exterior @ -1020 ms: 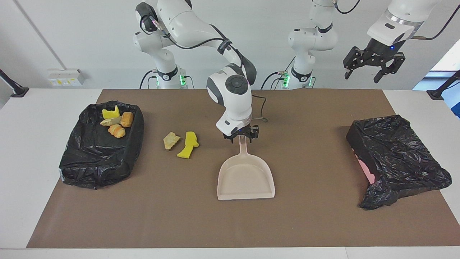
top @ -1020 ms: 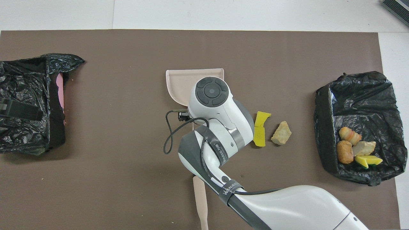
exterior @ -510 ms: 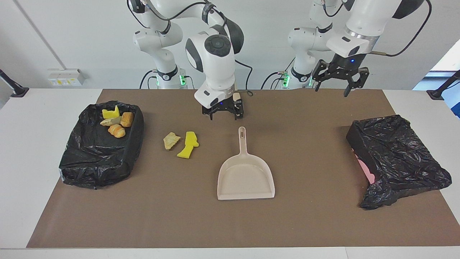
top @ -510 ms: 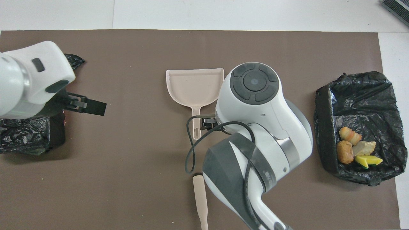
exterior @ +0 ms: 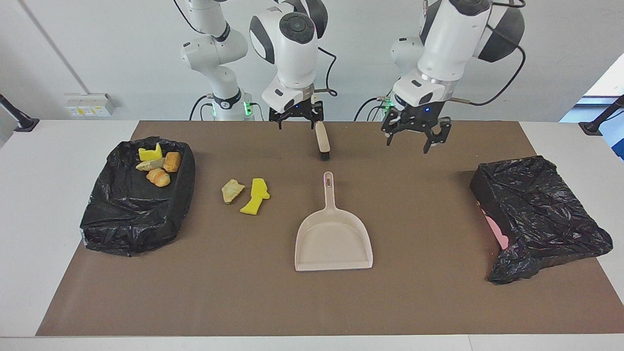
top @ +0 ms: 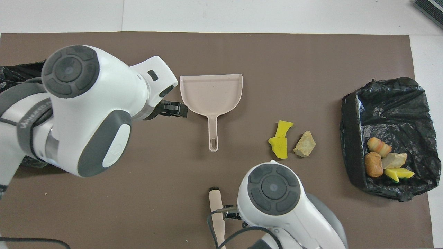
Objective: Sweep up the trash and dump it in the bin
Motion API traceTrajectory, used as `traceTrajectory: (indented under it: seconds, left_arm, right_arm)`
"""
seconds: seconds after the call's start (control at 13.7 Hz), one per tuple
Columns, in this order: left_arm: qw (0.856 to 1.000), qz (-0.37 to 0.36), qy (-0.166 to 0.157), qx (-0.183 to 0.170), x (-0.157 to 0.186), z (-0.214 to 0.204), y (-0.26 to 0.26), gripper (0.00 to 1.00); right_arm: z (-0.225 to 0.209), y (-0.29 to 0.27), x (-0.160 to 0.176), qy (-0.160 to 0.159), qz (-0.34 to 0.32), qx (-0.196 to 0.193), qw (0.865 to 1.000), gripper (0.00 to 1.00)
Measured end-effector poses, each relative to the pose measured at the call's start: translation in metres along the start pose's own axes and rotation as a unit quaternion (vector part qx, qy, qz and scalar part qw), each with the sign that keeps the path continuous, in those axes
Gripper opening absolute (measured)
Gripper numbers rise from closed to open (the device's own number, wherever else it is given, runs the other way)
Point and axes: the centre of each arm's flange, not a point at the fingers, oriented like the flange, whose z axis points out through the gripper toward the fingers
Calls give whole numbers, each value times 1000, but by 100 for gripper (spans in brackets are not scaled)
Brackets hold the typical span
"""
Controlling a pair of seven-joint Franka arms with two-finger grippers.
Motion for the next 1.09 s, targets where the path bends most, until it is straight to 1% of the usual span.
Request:
traceTrajectory:
  seconds: [0.15, 0.22, 0.36, 0.51, 0.73, 0.87, 1.09]
  left_arm:
    - [1000, -19, -3, 13, 2, 43, 24, 100]
    - [999, -26, -4, 20, 1, 65, 40, 100]
    - [999, -43, -6, 18, -2, 98, 63, 100]
    - [998, -56, -8, 11, -4, 116, 72, 100]
    - [998, -59, -9, 6, -11, 131, 78, 100]
    - [998, -63, -15, 4, -17, 142, 84, 100]
    - [998, -54, -14, 15, -28, 163, 105, 100]
  right_arm:
    - [22, -1, -24, -3, -8, 5, 1000, 100]
    - [34, -10, -33, 4, -13, 10, 1000, 100]
    - [66, -34, -46, 25, -11, 19, 999, 100]
    - [96, -54, -53, 32, -8, 19, 999, 100]
    - [145, -82, -57, 36, 5, 25, 999, 100]
    - [178, -93, -62, 35, 13, 18, 999, 100]
    - [193, -87, -66, 26, 14, 5, 1000, 100]
